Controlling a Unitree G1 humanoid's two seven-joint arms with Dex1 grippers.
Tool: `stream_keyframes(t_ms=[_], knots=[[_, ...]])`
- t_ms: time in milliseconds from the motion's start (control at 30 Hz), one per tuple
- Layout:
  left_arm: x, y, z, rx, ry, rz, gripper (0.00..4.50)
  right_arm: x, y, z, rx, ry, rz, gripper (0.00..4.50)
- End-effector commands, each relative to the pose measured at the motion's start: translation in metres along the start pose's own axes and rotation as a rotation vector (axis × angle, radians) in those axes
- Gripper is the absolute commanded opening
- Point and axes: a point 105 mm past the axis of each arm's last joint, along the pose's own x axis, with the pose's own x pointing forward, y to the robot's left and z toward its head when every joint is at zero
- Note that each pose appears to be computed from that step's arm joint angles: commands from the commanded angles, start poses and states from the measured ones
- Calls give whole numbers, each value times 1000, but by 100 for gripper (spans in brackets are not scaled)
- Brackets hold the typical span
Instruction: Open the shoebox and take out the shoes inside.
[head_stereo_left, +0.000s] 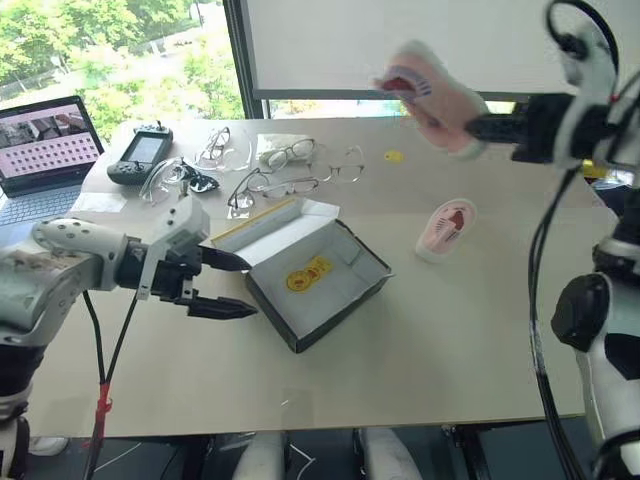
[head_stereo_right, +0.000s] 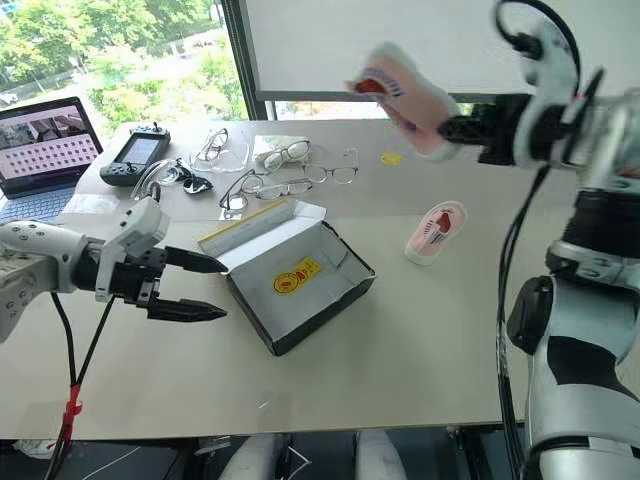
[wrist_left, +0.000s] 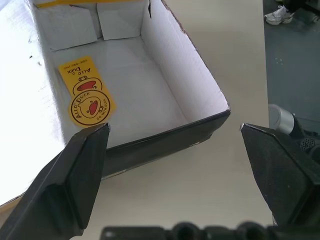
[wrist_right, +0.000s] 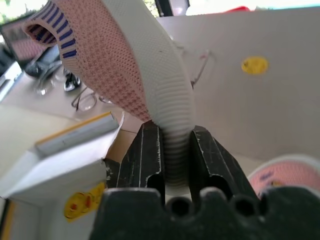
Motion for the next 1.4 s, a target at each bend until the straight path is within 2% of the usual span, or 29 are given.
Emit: stream_keyframes(t_ms=[33,200,267,467,700,767,833,1067,1133,1267,1333,1400], knots=[[0,1,8,53,1,-11,450,-22,-29,10,222,-138,-38,26],[4,6,3,58,24,-26,450,-30,-74,-15,447,-217,-171,26],[6,7,5,70,23,-33,450,-25,-89,-38,529,-210,-223,26],[8,10,10,85,13,-30,450,-7,-106,-88,750,-207,-241,26],[0,8,7,70,30,-17,450,-7,-114,-95,801,-243,-275,26],[-1,8,6,66,35,-8,450,-12,-115,-92,798,-260,-280,125],[-2,7,5,63,36,-6,450,-15,-117,-89,801,-274,-281,179],[-3,7,6,63,32,1,450,-14,-119,-95,789,-257,-304,433],[-4,8,7,62,25,9,450,-21,-124,-89,741,-269,-334,447],[-13,9,9,25,-19,33,450,-56,-144,-77,526,-219,-548,447],[-20,12,11,5,-58,67,450,-68,-141,-65,333,-175,-582,447],[-27,26,15,20,-137,178,450,-68,-130,-54,80,-121,-585,447]])
